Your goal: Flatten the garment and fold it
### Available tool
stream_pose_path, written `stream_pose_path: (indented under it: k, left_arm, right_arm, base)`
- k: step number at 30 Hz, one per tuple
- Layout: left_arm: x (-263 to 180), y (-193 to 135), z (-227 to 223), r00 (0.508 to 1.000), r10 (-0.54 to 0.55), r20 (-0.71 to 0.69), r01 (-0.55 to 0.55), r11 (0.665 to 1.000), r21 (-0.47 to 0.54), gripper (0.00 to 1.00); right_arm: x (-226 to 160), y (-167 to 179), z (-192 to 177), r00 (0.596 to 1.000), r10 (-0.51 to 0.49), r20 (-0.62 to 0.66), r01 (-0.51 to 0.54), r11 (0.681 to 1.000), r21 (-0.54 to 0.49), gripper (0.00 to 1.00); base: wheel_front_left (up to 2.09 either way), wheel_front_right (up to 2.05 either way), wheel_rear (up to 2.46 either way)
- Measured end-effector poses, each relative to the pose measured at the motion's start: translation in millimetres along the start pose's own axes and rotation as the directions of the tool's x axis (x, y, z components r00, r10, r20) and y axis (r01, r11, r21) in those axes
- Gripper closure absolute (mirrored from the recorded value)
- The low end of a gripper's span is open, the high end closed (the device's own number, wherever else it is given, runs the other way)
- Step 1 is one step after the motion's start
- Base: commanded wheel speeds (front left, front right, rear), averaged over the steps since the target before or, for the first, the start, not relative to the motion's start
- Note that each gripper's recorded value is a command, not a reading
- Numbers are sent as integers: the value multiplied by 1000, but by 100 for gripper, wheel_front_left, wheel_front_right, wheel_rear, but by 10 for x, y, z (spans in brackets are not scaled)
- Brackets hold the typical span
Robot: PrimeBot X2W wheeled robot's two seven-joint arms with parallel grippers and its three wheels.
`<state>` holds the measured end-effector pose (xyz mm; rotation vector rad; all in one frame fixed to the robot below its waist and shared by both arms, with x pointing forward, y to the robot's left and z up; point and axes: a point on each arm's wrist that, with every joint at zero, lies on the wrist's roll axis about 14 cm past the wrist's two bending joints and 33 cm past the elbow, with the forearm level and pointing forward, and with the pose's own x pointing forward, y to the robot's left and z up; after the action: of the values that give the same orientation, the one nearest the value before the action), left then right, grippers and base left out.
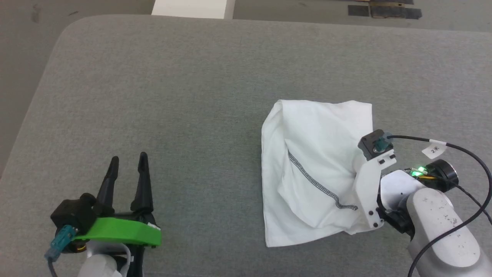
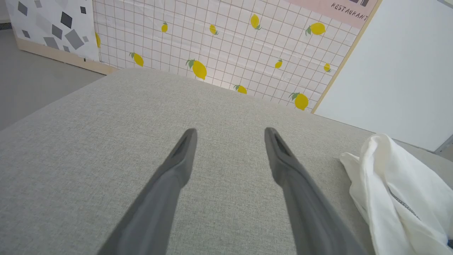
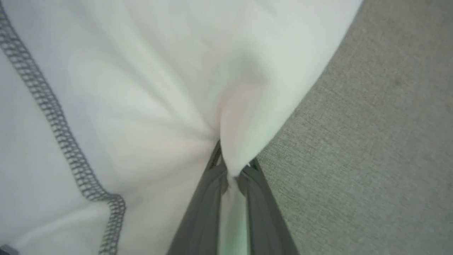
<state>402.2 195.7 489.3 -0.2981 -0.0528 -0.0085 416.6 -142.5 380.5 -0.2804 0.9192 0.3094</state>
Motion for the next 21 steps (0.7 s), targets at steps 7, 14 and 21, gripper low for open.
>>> stream_pose_path:
  k: [7,14,21]
  left_arm:
    - [122,-129,19,999,-44,15,44,999,-4,0]
    - [378,-618,-171,977,-210,-29,210,978,7,0]
    - [700,-1227,-366,918,-391,-64,392,920,-3,0]
  right_arm:
    - [-246,-237,38,999,-37,13,39,986,-162,100]
    - [-575,-836,18,988,-157,13,157,973,-171,100]
    - [-866,-1518,-401,948,-315,-56,308,946,-96,100]
  base:
    - [0,0,0]
    - [0,0,0]
    - [0,0,0]
